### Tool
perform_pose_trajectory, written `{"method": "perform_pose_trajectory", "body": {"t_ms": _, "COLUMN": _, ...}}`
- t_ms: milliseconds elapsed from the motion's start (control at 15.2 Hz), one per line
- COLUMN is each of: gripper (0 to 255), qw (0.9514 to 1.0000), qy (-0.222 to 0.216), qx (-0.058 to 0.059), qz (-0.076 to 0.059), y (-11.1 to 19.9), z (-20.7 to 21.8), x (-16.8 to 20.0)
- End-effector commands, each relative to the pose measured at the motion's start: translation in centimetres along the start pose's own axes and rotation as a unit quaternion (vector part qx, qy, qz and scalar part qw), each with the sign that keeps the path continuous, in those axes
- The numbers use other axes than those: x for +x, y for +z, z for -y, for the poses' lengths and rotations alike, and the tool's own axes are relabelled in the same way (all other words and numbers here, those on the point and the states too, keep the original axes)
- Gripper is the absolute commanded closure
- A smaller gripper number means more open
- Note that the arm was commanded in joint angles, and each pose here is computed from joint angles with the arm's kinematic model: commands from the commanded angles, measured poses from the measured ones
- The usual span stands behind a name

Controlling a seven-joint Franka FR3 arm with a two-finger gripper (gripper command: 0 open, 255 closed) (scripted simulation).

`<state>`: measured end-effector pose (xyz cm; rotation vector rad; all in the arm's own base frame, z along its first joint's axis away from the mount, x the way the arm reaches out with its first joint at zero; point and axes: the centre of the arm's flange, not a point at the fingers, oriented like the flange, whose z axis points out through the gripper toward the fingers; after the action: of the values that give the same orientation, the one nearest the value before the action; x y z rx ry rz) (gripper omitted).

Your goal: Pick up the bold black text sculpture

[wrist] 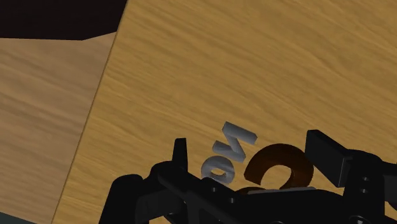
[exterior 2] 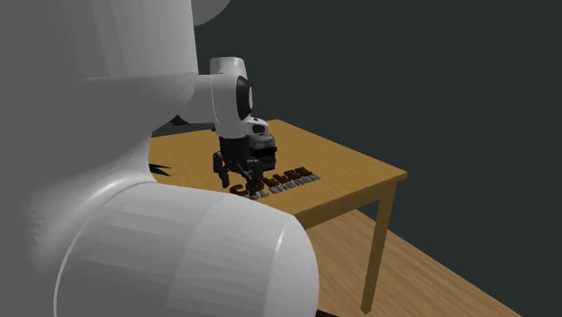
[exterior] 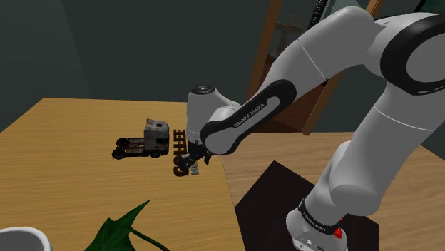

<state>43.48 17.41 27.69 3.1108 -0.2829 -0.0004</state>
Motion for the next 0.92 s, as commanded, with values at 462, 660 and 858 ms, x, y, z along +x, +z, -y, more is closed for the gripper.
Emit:
{"method": "perform_pose_trajectory", "body": {"t_ms": 462, "gripper": 255, "qw": 1.0000, "qy": 0.000, "qx": 0.000, "qz": 0.000, "y": 2.4, "z": 0.0, "x": -0.1}}
{"method": "perform_pose_trajectory", "body": {"t_ms": 660, "gripper": 255, "qw": 1.0000, "qy": 0.000, "qx": 0.000, "qz": 0.000, "y": 2.4, "z": 0.0, "x": 0.0}}
{"method": "perform_pose_trajectory", "body": {"t_ms": 858, "gripper": 255, "qw": 1.0000, "qy": 0.000, "qx": 0.000, "qz": 0.000, "y": 2.4, "z": 0.0, "x": 0.0}}
